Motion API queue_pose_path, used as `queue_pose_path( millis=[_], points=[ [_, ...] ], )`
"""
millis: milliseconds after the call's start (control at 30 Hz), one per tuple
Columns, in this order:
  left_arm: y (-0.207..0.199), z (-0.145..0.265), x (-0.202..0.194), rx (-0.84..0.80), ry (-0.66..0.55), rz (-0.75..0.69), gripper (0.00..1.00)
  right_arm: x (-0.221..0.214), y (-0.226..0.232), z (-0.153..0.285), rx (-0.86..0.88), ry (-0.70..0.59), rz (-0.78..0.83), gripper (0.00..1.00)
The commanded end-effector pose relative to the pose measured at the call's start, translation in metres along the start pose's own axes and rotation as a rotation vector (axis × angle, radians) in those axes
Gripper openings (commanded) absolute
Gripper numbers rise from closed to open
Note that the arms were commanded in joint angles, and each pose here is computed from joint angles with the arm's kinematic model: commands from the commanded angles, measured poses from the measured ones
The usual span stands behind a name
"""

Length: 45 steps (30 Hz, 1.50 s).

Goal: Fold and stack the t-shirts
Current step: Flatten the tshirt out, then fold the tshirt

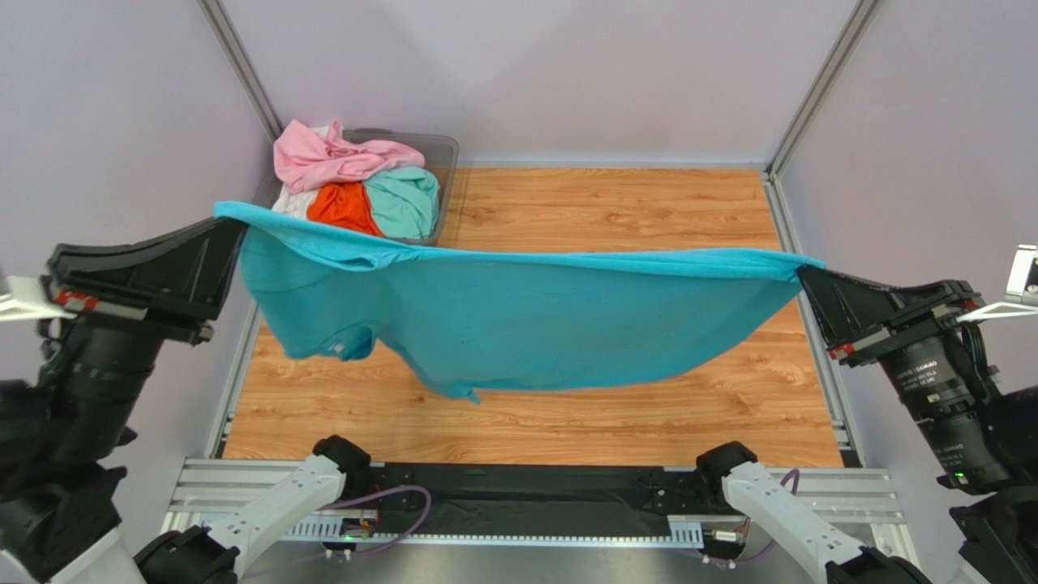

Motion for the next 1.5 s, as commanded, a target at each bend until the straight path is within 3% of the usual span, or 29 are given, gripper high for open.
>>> queue_pose_path(
  millis=[0,200,300,467,567,600,633,700,800,867,967,1200,1467],
  points=[
    [-0.018,0.003,0.014,-0.087,-0.016,-0.066,0.0,-0.006,0.007,0.009,0.059,0.06,0.033,0.0],
    [0.003,-0.03,-0.003,0.002,0.027,-0.091,0.0,-0.02,-0.006,-0.004,-0.004,0.066,0.054,0.0],
    [0.04,-0.061,-0.027,0.159,0.068,-0.13,0.0,-0.047,-0.032,-0.039,-0.164,0.137,0.089,0.0],
    [0.147,-0.107,-0.092,0.617,0.155,-0.281,0.0,-0.111,-0.094,-0.106,-0.523,0.26,0.195,0.0],
    [0.205,-0.134,-0.158,0.746,0.326,-0.367,0.0,-0.166,-0.126,-0.15,-0.56,0.401,0.154,0.0],
    [0.23,-0.143,-0.189,0.789,0.408,-0.384,0.0,-0.178,-0.132,-0.173,-0.52,0.409,0.106,0.0],
    [0.247,-0.147,-0.217,0.79,0.478,-0.388,0.0,-0.211,-0.135,-0.182,-0.431,0.499,0.038,0.0],
    [0.286,-0.153,-0.271,0.833,0.604,-0.399,0.0,-0.235,-0.164,-0.208,-0.449,0.519,-0.016,0.0],
    [0.334,-0.161,-0.345,0.835,0.771,-0.379,0.0,-0.288,-0.2,-0.235,-0.446,0.653,-0.037,0.0],
    [0.354,-0.163,-0.373,0.86,0.838,-0.366,0.0,-0.304,-0.217,-0.252,-0.408,0.699,-0.067,0.0],
    [0.386,-0.167,-0.43,0.865,0.951,-0.304,0.0,-0.361,-0.252,-0.271,-0.431,0.84,-0.056,0.0],
    [0.407,-0.175,-0.46,0.865,0.985,-0.277,0.0,-0.385,-0.278,-0.284,-0.486,0.898,-0.036,0.0],
    [0.397,-0.154,-0.445,0.905,0.971,-0.248,0.0,-0.373,-0.27,-0.274,-0.49,0.937,-0.043,0.0]
  ],
)
Point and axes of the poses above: each gripper's point midway between its finger pads, its own z axis back along the fingers, its own y axis along the line the jaws close on, x = y × z, the point moved 4 cm from there along z, back along the fingers, and after that the axes turned 10 degrees about z, right-handed, at the moved point
